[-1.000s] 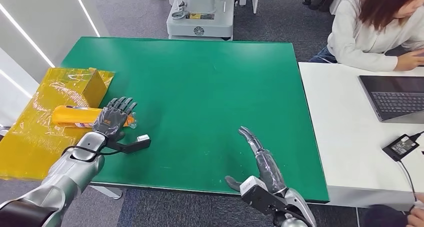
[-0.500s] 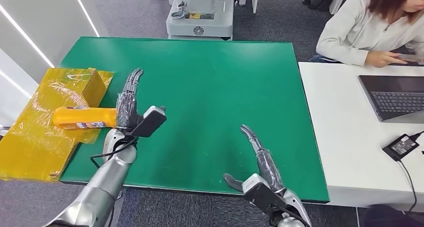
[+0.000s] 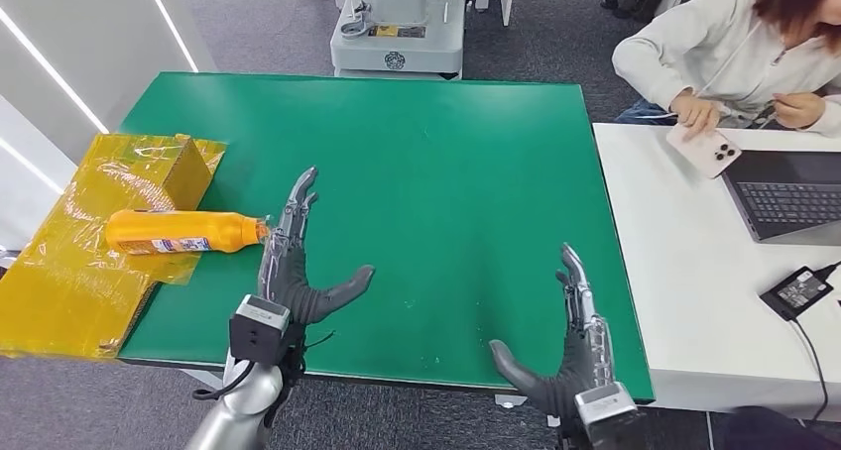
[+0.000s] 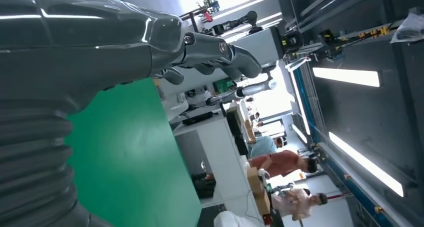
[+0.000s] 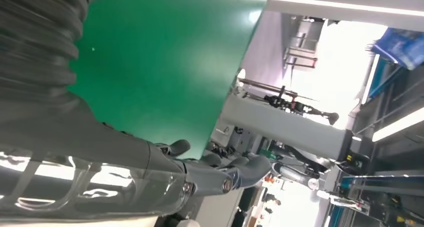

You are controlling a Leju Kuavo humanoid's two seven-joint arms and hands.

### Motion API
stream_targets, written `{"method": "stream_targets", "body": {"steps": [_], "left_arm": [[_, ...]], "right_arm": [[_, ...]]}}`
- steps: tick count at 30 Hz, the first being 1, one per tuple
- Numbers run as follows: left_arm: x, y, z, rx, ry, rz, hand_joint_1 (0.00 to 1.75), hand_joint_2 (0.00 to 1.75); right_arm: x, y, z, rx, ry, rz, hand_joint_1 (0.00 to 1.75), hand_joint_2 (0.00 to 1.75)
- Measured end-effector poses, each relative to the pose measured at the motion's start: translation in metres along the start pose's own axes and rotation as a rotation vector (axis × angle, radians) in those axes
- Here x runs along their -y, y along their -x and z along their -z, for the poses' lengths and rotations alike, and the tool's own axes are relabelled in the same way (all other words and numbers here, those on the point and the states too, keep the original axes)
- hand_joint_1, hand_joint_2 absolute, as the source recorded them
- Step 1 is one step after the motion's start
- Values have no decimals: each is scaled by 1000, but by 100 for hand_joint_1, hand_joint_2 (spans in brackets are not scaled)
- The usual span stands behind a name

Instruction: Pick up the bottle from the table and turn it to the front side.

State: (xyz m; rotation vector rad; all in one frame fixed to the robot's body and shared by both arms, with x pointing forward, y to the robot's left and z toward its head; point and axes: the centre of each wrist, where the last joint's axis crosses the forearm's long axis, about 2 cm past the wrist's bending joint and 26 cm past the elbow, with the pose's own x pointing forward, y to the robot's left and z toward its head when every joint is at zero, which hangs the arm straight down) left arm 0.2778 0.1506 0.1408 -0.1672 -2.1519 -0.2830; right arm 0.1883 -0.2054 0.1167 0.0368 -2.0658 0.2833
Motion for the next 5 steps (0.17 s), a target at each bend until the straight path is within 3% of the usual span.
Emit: {"method": "stream_targets", "body": {"steps": [5], "left_arm": [[6, -5, -13, -26, -1, -46, 0, 175]], "right_arm": [[5, -16, -3, 43, 75, 45, 0, 175]]}}
